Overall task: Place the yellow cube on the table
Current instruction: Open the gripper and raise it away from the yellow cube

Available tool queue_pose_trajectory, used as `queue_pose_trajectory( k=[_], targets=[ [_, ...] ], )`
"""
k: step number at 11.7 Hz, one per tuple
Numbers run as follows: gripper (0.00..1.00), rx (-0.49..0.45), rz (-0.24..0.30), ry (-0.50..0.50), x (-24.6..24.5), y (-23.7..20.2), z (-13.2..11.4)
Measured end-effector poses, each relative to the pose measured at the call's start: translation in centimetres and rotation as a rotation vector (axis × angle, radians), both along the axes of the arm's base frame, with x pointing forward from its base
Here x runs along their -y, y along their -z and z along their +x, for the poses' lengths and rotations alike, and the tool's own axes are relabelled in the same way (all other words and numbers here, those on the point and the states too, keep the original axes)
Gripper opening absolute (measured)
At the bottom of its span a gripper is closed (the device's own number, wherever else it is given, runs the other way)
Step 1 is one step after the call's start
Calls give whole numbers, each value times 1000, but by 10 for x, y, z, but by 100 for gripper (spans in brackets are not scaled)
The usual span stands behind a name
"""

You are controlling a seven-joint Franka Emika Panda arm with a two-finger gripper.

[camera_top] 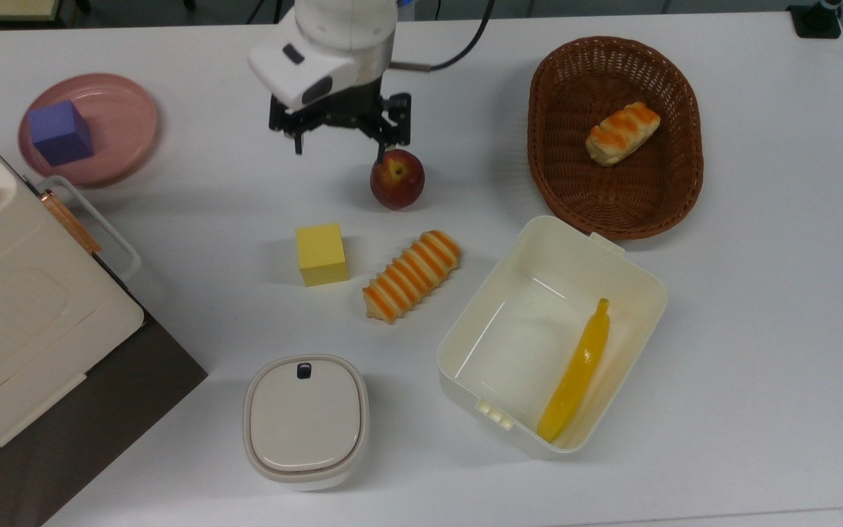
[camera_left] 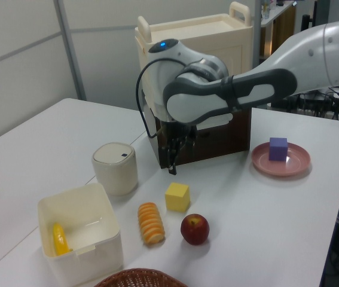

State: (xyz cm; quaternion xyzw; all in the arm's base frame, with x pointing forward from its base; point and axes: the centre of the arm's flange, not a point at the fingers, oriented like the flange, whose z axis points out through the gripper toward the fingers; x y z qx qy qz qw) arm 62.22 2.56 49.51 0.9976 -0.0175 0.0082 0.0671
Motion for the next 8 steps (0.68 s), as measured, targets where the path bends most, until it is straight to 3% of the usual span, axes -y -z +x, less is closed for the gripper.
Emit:
queue_pose_trajectory(
  k=[3,8],
  targets=[
    [100,-60,-13,12,-5,-42,-33],
    [100,-54,75,60,3,-70,-49]
  ],
)
